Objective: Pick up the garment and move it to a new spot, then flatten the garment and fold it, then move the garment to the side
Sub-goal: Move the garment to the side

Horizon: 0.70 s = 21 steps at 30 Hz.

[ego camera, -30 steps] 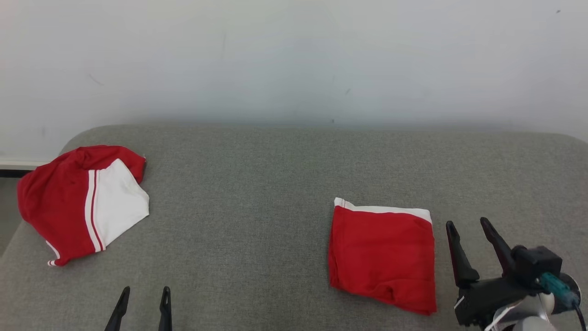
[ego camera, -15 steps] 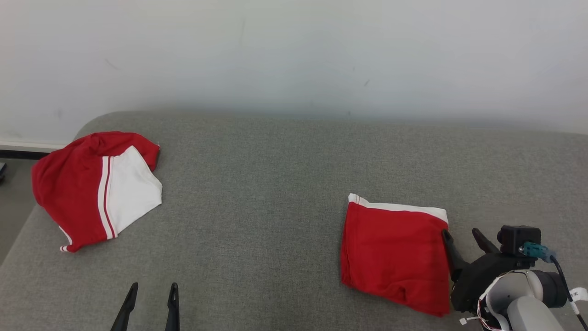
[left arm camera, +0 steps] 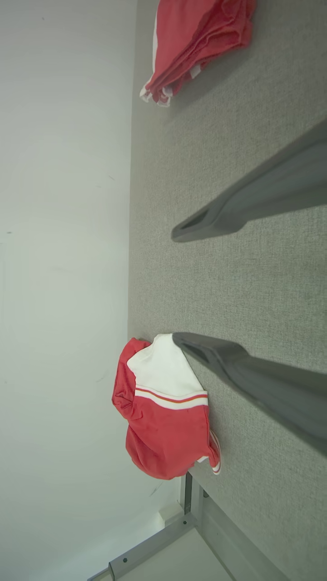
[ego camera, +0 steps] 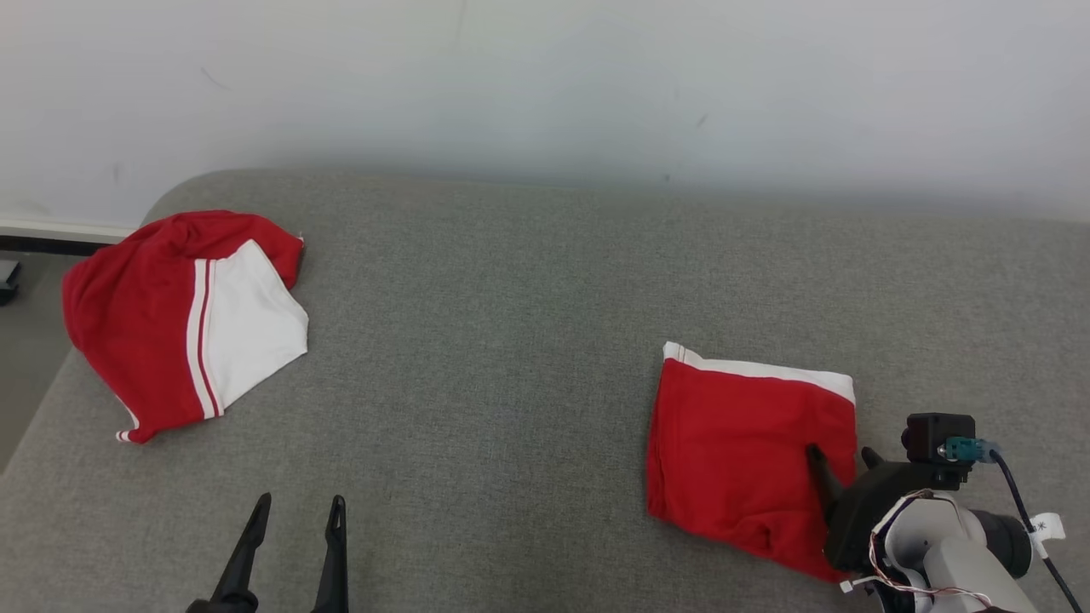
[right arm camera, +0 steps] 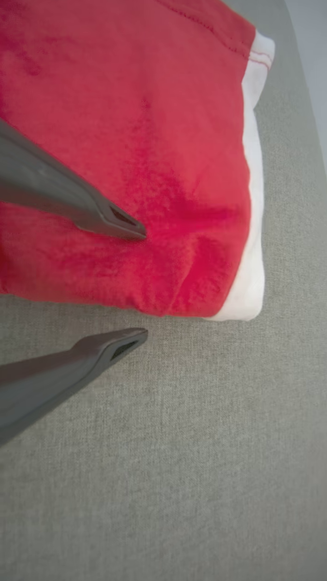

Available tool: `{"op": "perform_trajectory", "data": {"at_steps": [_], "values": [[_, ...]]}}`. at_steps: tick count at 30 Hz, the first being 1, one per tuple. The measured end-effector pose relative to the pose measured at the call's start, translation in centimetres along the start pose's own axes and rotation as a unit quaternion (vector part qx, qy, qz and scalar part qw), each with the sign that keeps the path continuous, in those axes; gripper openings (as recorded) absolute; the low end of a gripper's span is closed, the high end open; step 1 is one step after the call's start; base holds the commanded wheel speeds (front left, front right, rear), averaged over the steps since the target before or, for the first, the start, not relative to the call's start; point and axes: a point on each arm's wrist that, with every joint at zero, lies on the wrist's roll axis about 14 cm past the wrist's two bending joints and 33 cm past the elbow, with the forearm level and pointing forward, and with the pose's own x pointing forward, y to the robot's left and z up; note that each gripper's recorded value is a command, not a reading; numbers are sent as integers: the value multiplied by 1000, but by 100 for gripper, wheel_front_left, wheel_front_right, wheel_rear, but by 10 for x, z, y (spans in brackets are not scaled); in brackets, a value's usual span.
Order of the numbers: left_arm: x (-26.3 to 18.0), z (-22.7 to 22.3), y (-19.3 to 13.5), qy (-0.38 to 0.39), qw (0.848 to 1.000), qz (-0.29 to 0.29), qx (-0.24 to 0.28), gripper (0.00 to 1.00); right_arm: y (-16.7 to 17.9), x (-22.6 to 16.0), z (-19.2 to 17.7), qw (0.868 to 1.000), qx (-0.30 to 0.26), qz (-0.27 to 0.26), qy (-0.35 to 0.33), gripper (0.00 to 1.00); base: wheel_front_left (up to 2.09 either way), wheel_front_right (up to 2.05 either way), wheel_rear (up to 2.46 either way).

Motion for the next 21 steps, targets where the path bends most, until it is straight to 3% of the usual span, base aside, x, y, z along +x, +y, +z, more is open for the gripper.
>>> {"op": "perform_trajectory", "data": {"at_steps": [7,8,9,10,11,17,21], "values": [[0,-2,3,4,1000,8,-2,100,10,9,-23,999,20,10,43,100,0,0,0],[0,-2,4,4,1000,8,-2,100,12,10,-24,999,24,12,46,54,0,0,0],[-1,-2,4,4,1000,10,-3,100,14,11,-26,998,29,14,52,20,0,0,0],[-1,-3,4,5,1000,10,-3,100,14,11,-28,998,32,15,57,4,0,0,0],[-1,-3,4,5,1000,11,-4,100,15,11,-29,998,32,16,60,0,0,0,0],[-4,0,6,0,1000,17,-7,100,11,9,-29,997,23,14,67,0,0,0,0],[-3,0,5,-1,1000,17,-9,100,2,11,-18,998,-17,12,58,0,0,0,0]]}}
